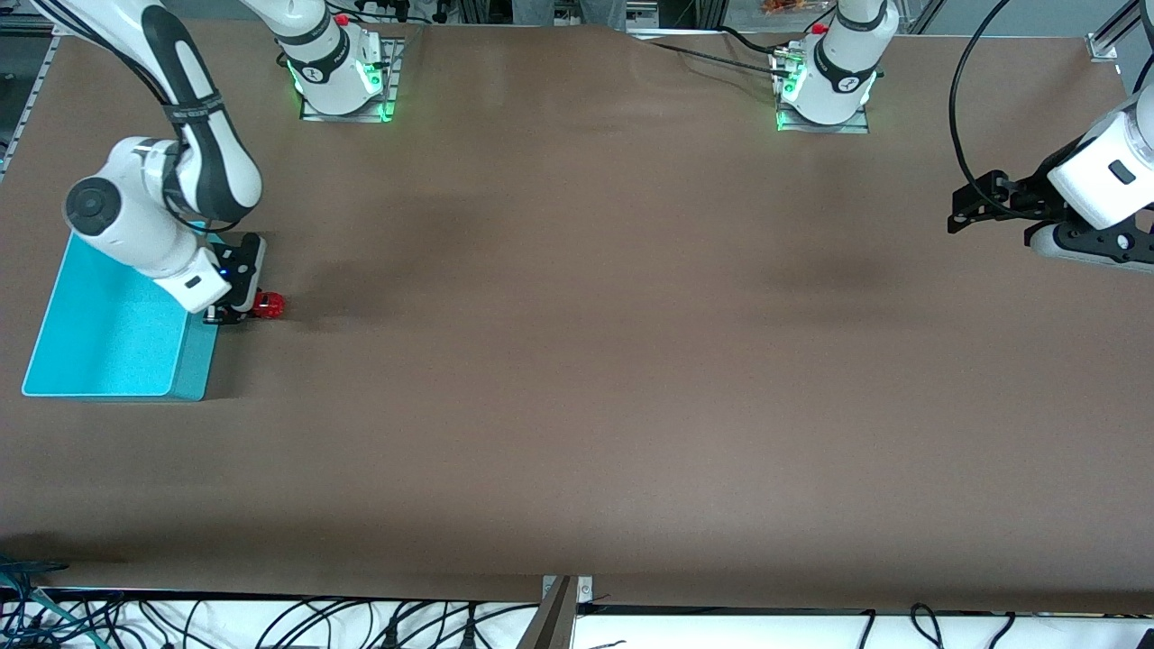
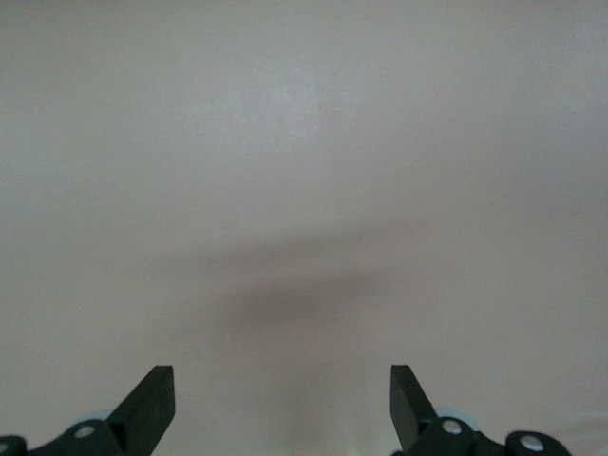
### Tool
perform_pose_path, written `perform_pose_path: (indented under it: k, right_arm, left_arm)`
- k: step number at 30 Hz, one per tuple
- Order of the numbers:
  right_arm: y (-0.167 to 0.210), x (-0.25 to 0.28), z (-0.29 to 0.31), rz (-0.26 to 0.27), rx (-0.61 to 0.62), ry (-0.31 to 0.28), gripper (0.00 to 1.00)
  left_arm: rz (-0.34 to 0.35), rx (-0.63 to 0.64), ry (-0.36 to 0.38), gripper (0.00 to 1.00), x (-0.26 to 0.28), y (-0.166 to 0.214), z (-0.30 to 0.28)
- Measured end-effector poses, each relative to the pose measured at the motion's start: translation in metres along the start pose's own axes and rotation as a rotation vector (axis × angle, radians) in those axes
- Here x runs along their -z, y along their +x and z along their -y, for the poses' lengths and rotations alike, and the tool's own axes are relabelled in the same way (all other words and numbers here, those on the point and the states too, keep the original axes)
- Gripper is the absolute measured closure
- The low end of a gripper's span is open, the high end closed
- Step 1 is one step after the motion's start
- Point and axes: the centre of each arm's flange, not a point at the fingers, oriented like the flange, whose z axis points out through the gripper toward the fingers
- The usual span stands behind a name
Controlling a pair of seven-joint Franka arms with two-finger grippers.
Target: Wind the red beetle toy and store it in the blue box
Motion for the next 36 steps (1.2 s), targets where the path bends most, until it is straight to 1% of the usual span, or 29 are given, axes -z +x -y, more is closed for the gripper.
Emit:
perform_pose_path:
  k: [7, 12, 19, 27, 36]
  right_arm:
    - [-0.004, 0.045, -0.020, -0.008, -0.007, 0.052, 0.55]
    - [-0.023, 0.064, -0.023, -0.009, -0.029, 0.088, 0.55]
    - [-0.072, 0.082, -0.013, -0.013, -0.031, 0.106, 0.55]
    - [-0.134, 0.097, 0.006, -0.020, -0.015, 0.101, 0.55]
    - [-0.184, 0.095, 0.026, -0.021, -0.039, 0.111, 0.55]
  left_arm:
    - [0.000, -0.001, 0.000, 0.00, 0.000, 0.000, 0.000]
    - [0.000, -0.001, 0.000, 0.00, 0.000, 0.000, 0.000]
    - [0.000, -0.001, 0.000, 0.00, 0.000, 0.000, 0.000]
    - [0.000, -0.001, 0.000, 0.00, 0.000, 0.000, 0.000]
    - [0.000, 0.000, 0.000, 0.00, 0.000, 0.000, 0.000]
